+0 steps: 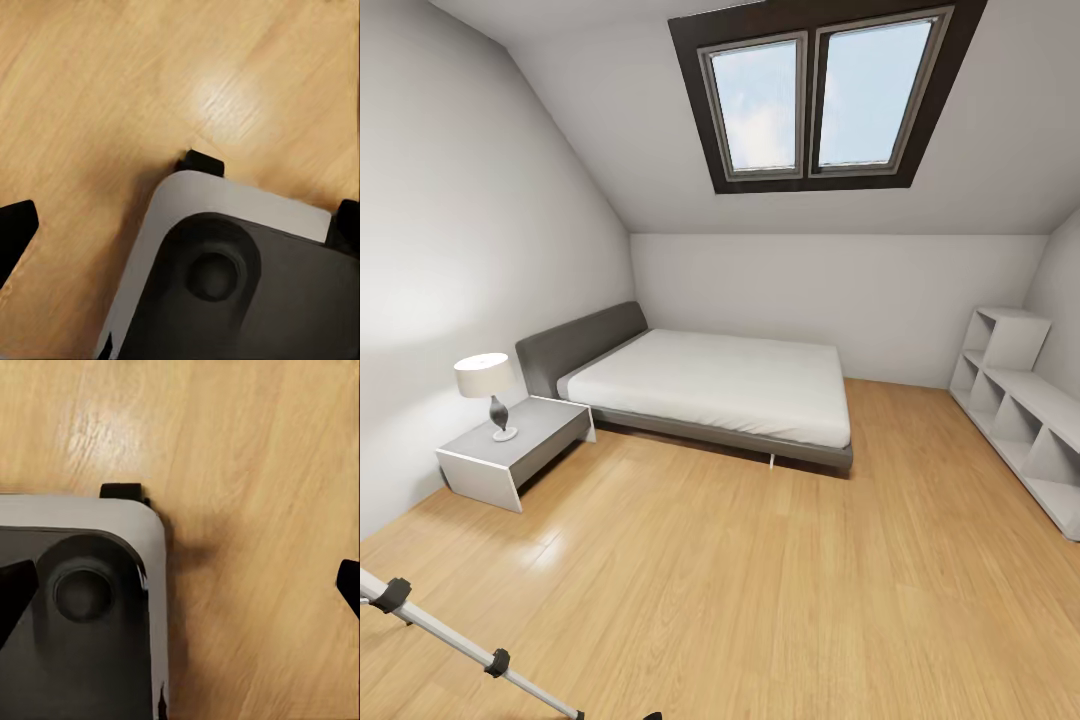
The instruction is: Attach the digital camera to the camera tripod in the bedroom.
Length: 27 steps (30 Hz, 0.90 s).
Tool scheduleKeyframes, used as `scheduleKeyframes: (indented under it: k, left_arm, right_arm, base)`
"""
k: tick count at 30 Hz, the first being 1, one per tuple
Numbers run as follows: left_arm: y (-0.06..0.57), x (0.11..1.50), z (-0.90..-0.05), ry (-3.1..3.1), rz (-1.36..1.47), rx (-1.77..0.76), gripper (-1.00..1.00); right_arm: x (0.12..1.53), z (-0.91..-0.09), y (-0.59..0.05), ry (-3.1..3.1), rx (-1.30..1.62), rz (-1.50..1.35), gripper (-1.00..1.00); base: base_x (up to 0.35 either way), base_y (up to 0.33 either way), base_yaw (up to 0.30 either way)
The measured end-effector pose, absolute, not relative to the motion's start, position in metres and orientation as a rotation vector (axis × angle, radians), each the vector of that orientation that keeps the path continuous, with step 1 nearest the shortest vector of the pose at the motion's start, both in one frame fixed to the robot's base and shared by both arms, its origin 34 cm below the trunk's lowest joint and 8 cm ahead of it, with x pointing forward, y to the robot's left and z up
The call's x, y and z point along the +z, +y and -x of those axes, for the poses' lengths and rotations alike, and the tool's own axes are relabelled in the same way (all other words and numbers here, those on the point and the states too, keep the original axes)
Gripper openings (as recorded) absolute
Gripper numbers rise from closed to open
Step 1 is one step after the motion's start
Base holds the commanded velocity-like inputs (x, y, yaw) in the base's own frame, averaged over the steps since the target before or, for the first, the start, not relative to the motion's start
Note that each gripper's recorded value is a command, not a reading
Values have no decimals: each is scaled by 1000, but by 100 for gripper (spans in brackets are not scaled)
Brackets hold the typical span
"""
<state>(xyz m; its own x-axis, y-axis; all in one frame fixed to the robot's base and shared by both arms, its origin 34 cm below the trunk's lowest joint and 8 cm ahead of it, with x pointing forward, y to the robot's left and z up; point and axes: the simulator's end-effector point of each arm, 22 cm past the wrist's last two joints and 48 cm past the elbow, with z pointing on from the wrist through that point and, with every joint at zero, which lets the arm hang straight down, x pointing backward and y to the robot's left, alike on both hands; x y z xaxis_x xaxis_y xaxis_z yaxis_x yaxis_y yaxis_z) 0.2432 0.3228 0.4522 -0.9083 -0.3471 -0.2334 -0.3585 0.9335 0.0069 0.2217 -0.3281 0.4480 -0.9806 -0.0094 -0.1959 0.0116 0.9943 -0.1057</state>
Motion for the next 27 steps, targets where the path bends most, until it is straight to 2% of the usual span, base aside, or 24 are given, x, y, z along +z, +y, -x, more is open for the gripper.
scheduleKeyframes:
  k: [10,13,14,15,17,19,27]
  left_arm:
    - [378,503,-353,2829,439,88,100]
    - [384,548,-432,2818,405,87,100]
    - [381,585,-507,2717,392,55,100]
    - [378,598,-526,2695,385,41,100]
    - [359,659,-609,2581,359,-28,100]
    - [331,687,-641,2531,341,-93,100]
    - [213,737,-687,2445,277,-310,100]
  right_arm:
    - [499,-365,-361,2729,-232,56,100]
    - [550,-449,-362,2725,-230,13,100]
    - [594,-525,-360,2635,-211,-9,100]
    - [605,-538,-357,2643,-189,-25,100]
    - [666,-598,-337,2645,-12,-106,100]
    - [695,-615,-320,2649,130,-146,100]
    - [790,-672,-298,2458,278,-134,100]
  base:
    - [0,0,0]
    - [0,0,0]
    - [0,0,0]
    - [0,0,0]
    - [0,0,0]
    - [0,0,0]
    - [0,0,0]
